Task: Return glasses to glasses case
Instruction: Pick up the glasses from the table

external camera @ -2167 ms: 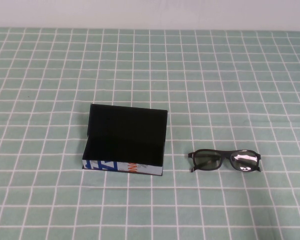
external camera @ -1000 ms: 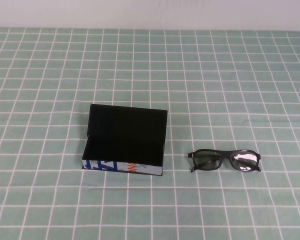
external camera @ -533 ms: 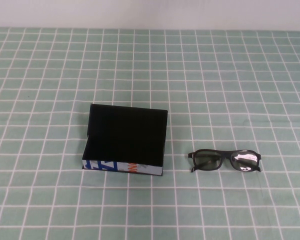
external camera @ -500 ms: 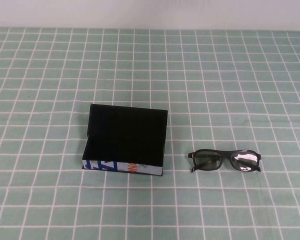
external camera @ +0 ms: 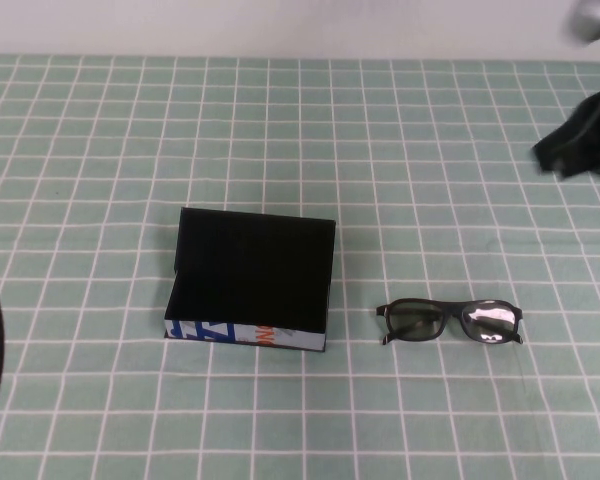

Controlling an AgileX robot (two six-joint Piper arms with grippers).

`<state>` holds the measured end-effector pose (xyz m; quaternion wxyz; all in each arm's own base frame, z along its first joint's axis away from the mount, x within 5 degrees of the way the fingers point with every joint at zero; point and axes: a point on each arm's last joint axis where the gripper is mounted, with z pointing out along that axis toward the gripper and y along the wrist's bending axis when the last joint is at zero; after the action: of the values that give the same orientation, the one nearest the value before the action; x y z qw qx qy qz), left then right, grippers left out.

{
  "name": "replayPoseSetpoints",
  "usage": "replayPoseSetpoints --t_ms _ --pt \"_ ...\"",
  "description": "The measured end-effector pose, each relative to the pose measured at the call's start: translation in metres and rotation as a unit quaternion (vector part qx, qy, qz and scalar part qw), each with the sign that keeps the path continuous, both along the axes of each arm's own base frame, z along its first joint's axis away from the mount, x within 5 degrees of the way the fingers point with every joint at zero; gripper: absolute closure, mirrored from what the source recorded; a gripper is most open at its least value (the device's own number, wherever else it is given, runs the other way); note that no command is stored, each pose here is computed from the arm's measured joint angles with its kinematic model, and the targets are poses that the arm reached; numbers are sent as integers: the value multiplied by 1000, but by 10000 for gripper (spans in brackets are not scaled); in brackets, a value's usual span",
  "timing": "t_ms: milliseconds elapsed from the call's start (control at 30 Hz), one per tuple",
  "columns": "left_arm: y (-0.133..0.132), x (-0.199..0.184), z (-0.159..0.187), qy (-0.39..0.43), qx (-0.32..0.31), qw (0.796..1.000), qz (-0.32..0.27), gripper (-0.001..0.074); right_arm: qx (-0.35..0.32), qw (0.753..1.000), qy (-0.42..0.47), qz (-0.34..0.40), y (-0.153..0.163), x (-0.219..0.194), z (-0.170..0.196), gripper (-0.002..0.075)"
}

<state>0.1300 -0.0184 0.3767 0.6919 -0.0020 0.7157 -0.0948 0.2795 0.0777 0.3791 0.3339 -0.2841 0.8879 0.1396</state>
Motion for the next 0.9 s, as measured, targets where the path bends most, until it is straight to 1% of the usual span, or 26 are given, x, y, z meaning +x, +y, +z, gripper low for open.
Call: replayPoseSetpoints --t_ms 67,167,300,367,500,533,600,700,767,867,900 --pt "0 2 -1 16 5 1000 3 736 -31 998 27 41 10 13 -12 738" --pt "0 10 -5 69 38 997 8 736 -76 992 57 79 19 28 -24 738" --pt "-3 27 -11 148 89 985 -4 736 -127 980 60 141 29 43 -39 738" --pt "-8 37 -12 180 115 976 -32 736 -148 970 64 185 35 46 -50 738" --pt "-26 53 -15 223 161 952 -137 736 -168 952 79 242 49 53 -72 738" --pt "-31 57 -17 232 163 945 -162 736 -170 950 83 249 52 55 -77 737" --pt "-38 65 -22 246 155 937 -194 736 -171 945 91 262 60 57 -87 738" --pt "-43 79 -36 278 148 925 -213 736 -171 940 103 278 72 59 -99 735" --pt "-46 86 -45 304 137 916 -225 736 -172 936 110 287 78 60 -106 720" --pt "-54 93 -59 346 103 897 -255 736 -178 931 118 295 79 64 -116 648" --pt "-56 94 -63 360 91 890 -265 736 -183 929 120 297 79 66 -120 610"
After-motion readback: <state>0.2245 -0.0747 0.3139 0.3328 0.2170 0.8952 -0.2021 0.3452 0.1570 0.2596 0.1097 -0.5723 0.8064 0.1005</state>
